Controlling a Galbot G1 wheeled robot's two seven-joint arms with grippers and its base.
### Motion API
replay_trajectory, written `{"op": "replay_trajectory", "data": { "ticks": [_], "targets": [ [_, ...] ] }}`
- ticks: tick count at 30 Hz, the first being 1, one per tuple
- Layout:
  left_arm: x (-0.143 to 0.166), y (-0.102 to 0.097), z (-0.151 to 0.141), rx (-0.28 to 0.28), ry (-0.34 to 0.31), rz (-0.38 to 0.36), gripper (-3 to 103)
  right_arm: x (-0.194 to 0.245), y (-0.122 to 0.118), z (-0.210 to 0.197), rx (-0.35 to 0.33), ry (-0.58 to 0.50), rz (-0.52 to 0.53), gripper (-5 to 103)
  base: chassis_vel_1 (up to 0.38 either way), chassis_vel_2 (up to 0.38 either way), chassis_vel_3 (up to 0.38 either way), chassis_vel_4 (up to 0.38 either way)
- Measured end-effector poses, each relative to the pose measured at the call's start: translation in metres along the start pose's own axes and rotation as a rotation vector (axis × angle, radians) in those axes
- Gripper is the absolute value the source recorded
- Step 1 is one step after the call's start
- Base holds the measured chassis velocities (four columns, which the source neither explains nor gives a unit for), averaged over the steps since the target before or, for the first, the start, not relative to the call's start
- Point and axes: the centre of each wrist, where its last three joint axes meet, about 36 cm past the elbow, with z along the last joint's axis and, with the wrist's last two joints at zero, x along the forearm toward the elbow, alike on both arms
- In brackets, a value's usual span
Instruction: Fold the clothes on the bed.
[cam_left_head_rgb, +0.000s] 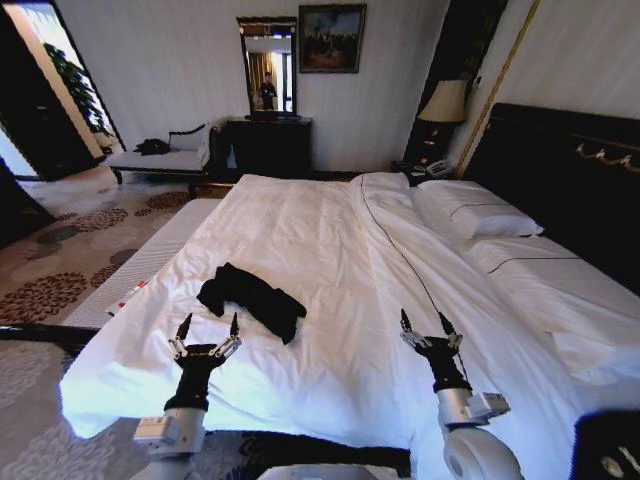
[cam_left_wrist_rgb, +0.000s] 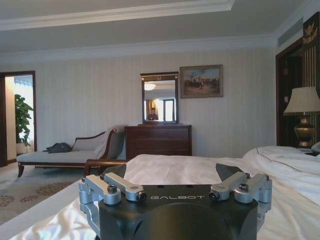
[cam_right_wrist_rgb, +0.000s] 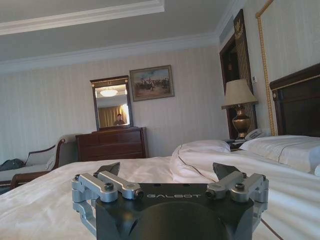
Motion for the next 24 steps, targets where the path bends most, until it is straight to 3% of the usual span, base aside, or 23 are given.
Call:
{"op": "replay_trajectory", "data": {
  "ticks": [24],
  "targets": [
    [-0.0015,0.002,0.0015,-0.002,-0.001,-0.007,100,-0.0003,0.0035,0.0023,-0.011,-0.004,0.002,100,0.008,0.111,-0.005,-0.11]
  ]
}}
